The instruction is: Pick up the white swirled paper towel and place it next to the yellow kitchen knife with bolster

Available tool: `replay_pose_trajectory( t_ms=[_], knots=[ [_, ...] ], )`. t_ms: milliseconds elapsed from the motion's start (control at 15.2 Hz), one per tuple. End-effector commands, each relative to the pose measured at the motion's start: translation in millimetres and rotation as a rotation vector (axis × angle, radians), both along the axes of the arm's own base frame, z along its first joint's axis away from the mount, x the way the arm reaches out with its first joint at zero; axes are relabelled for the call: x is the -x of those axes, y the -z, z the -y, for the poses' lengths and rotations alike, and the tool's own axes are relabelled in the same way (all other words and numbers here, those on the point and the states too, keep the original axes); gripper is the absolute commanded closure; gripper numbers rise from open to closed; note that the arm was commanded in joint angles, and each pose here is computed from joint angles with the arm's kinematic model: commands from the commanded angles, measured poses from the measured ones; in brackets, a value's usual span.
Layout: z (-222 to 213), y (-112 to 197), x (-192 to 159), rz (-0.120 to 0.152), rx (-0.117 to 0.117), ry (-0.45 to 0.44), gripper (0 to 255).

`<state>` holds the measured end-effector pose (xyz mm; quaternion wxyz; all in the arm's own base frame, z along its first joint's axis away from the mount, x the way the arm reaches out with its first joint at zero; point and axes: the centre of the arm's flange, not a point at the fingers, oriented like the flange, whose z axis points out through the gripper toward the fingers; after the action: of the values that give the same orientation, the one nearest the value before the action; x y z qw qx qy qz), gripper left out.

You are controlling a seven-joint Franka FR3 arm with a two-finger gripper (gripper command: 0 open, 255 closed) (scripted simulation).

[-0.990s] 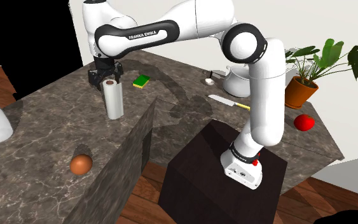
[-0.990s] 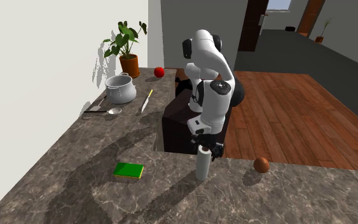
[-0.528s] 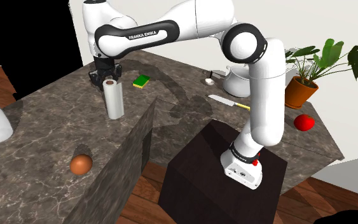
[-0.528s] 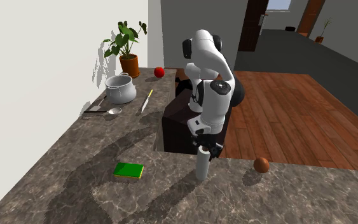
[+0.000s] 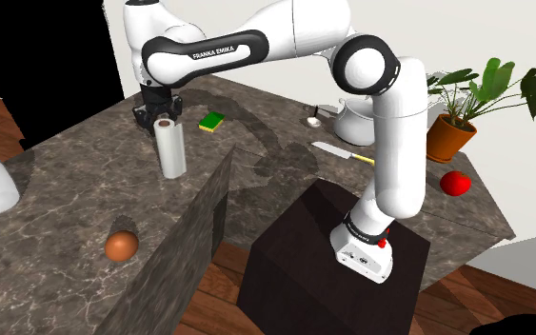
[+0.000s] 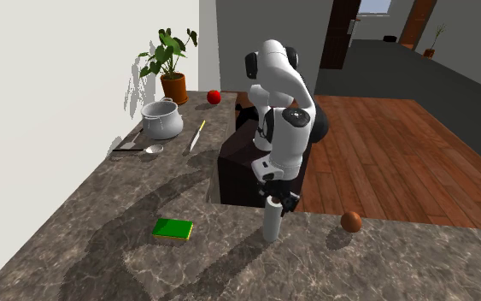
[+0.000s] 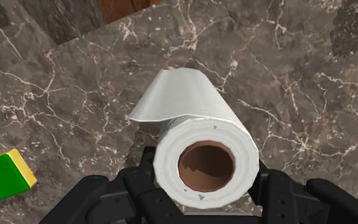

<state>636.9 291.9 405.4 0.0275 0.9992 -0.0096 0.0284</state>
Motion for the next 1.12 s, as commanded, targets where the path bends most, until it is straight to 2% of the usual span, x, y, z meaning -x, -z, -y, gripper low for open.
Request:
replay_pose_trajectory(
  t_ms=[0, 1056],
  knots=[
    [0.4, -4.4, -0.1, -0.001, 0.001, 0.001, 255],
    [0.4, -88.9, -0.1, -0.001, 0.001, 0.001, 255]
  ],
)
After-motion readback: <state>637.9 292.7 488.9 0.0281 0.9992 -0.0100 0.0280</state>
